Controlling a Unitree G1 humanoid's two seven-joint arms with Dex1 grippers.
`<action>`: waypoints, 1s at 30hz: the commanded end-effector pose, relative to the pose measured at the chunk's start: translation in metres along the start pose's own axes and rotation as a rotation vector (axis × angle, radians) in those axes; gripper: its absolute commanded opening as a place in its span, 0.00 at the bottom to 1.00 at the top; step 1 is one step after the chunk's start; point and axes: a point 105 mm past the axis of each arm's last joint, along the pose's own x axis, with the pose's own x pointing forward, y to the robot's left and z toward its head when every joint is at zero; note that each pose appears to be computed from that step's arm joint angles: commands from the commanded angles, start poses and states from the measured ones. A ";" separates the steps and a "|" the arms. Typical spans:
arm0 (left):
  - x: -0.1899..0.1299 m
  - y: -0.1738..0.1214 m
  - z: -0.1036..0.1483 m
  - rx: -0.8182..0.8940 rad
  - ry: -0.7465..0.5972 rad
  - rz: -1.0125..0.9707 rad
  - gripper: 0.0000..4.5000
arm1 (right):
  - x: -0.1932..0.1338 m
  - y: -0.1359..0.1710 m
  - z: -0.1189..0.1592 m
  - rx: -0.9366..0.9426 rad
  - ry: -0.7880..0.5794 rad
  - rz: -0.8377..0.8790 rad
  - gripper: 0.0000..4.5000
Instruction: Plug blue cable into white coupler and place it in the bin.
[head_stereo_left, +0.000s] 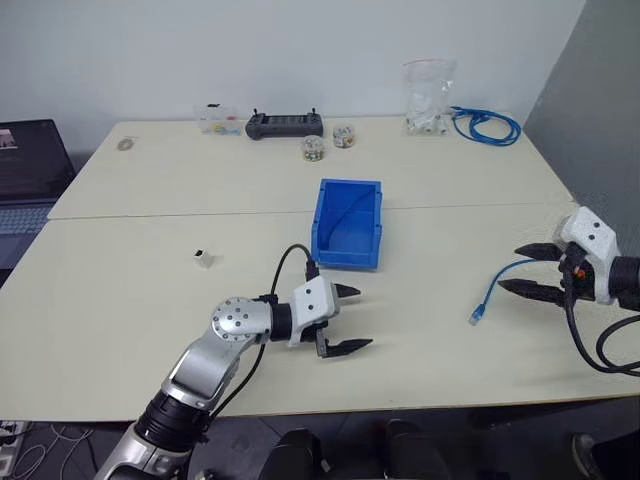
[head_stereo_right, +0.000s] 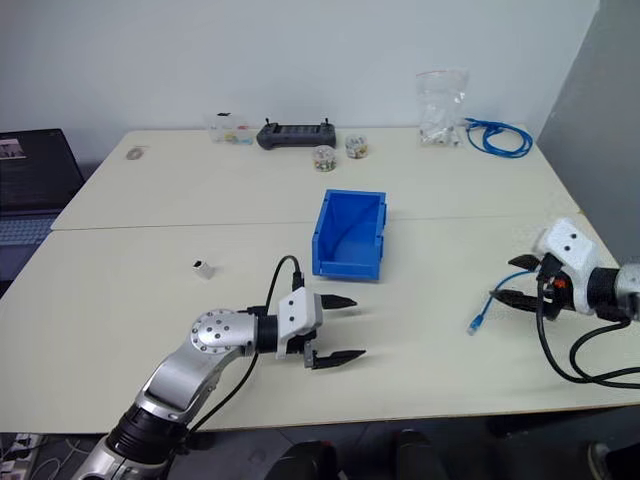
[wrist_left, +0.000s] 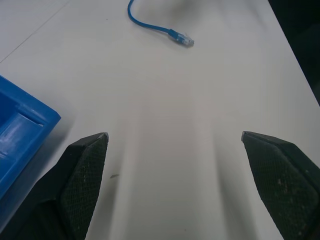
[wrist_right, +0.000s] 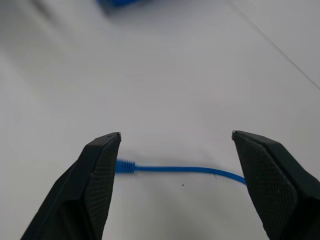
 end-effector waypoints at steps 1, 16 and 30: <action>0.003 0.000 0.009 0.029 -0.032 -0.002 1.00 | 0.007 -0.003 -0.006 -0.206 0.095 0.121 0.84; 0.008 -0.004 0.015 0.051 -0.041 -0.018 1.00 | 0.049 -0.023 -0.020 -0.497 0.343 0.412 0.80; -0.012 0.000 -0.001 0.028 0.016 0.039 1.00 | 0.056 -0.011 -0.011 -0.565 0.281 0.500 0.10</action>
